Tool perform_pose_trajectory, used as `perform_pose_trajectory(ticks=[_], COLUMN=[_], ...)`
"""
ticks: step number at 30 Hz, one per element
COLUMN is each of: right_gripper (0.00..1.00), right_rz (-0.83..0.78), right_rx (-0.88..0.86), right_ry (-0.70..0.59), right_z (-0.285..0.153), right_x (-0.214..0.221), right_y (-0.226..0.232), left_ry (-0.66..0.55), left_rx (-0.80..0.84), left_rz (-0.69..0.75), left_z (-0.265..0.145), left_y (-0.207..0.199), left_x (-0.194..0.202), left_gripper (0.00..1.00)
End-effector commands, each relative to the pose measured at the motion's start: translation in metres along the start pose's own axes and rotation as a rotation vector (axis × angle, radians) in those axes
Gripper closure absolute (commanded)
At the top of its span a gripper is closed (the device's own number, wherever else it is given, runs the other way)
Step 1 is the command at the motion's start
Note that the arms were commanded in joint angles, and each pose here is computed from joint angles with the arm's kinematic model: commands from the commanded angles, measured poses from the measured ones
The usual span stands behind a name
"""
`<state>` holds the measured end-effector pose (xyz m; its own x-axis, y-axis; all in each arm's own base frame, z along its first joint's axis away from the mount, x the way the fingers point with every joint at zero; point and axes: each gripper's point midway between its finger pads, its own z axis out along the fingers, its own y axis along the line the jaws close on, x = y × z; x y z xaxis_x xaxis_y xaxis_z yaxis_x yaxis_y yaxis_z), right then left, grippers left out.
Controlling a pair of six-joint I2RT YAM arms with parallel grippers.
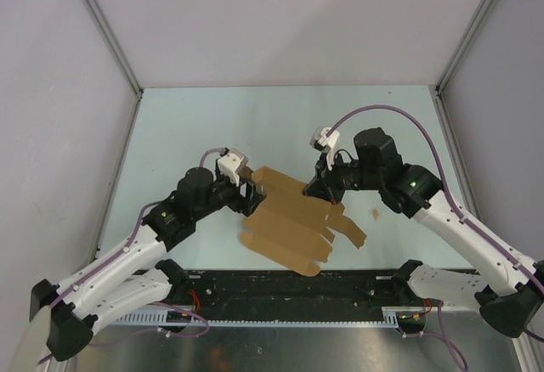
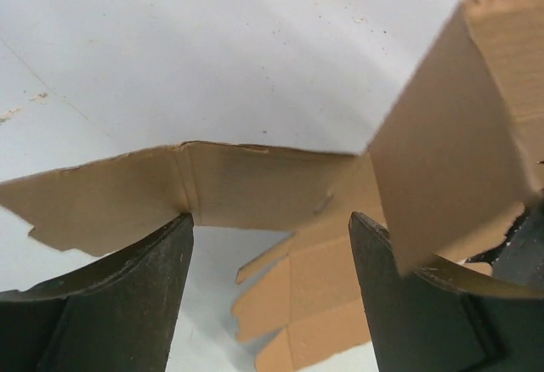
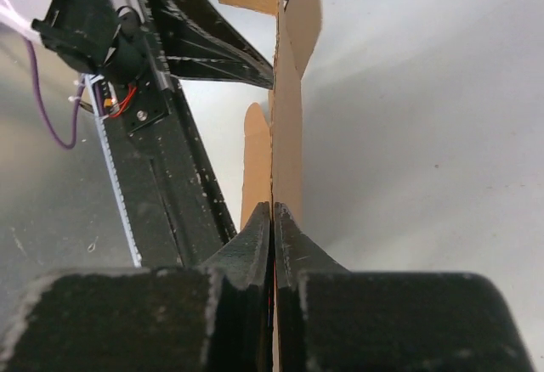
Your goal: Fold the paper box
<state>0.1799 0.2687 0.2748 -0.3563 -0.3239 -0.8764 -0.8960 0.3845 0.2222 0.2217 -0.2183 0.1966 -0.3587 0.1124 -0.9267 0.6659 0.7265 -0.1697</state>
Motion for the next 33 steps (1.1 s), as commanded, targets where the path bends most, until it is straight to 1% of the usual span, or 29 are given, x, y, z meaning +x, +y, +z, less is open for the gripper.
perform_pose_trajectory(ticks=[1, 6, 12, 20, 25, 30, 33], right_gripper=[1.0, 1.0, 1.0, 1.0, 1.0, 1.0, 1.0], right_rz=[-0.046, -0.053, -0.051, -0.051, -0.046, -0.047, -0.044], right_rx=[-0.079, -0.111, -0.123, -0.119, -0.105, -0.07, -0.065], right_ry=[-0.056, -0.074, -0.081, -0.087, -0.08, -0.075, -0.076], right_z=[-0.018, -0.025, -0.029, -0.031, -0.03, -0.031, -0.03], right_x=[-0.019, -0.024, -0.027, -0.029, -0.027, -0.026, -0.026], right_y=[0.021, 0.028, 0.029, 0.028, 0.024, 0.017, 0.016], left_ry=[-0.054, -0.024, -0.007, 0.021, 0.059, 0.114, 0.123], left_rx=[0.044, 0.043, 0.122, 0.239, 0.231, 0.196, 0.188], left_rz=[0.117, 0.132, 0.15, 0.187, 0.192, 0.208, 0.214], left_z=[0.0, 0.0, -0.004, -0.006, -0.008, -0.011, -0.013], left_y=[-0.006, -0.005, -0.017, -0.035, -0.033, -0.024, -0.023], left_x=[-0.027, -0.018, -0.01, -0.004, 0.004, 0.015, 0.018], left_gripper=[0.2, 0.19, 0.19, 0.22, 0.25, 0.25, 0.25])
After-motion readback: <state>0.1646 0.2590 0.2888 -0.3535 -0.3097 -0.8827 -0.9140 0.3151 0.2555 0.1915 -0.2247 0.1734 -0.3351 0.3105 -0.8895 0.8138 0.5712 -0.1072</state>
